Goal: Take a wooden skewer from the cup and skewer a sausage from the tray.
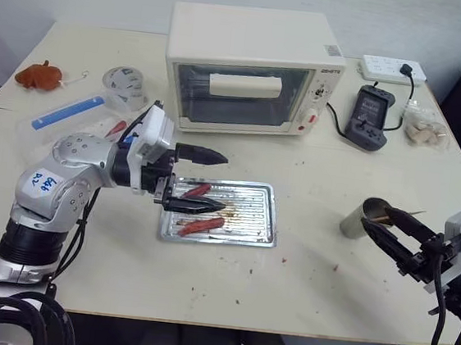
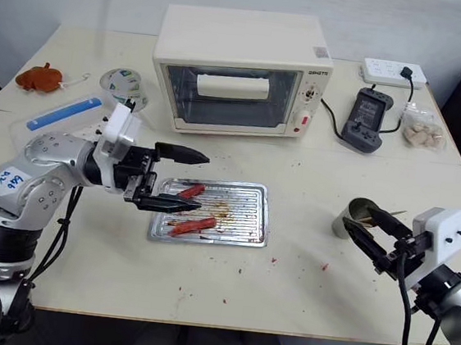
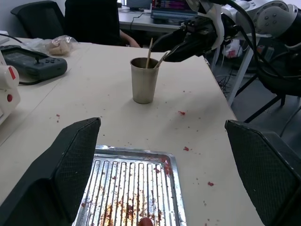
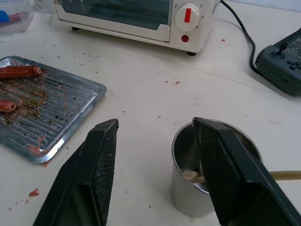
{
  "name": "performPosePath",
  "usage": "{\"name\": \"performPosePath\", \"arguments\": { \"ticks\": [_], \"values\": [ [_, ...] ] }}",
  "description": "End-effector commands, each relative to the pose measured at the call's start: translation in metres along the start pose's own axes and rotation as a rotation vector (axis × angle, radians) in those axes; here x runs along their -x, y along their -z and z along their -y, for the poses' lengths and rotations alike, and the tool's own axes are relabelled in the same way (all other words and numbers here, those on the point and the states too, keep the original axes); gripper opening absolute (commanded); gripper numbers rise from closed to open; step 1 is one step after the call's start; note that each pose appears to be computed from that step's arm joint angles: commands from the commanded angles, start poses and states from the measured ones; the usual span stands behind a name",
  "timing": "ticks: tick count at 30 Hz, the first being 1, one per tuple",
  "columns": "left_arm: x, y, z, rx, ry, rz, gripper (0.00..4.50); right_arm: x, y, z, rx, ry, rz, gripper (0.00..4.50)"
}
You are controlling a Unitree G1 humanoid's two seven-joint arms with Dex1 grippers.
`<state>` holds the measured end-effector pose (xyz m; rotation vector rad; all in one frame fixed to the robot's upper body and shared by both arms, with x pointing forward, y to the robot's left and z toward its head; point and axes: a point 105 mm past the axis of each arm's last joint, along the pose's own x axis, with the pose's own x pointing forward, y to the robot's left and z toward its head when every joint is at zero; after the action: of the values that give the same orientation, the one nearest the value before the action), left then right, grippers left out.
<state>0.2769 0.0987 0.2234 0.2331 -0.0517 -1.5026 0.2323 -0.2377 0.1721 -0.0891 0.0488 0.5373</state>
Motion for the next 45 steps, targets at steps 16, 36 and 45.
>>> {"name": "performPosePath", "arguments": {
  "ticks": [16,36,45],
  "values": [
    [-0.006,-0.010,-0.007,-0.074,0.023,0.020,4.50,0.004,-0.050,0.006,0.087,0.022,0.100,0.02],
    [-0.018,-0.033,-0.021,-0.108,-0.121,0.232,4.50,-0.011,-0.169,-0.048,-0.349,-0.487,0.257,0.02],
    [-0.030,-0.043,-0.012,-0.077,-0.135,0.323,4.50,-0.046,-0.167,-0.064,-0.575,-0.533,0.394,0.02]
  ]
}}
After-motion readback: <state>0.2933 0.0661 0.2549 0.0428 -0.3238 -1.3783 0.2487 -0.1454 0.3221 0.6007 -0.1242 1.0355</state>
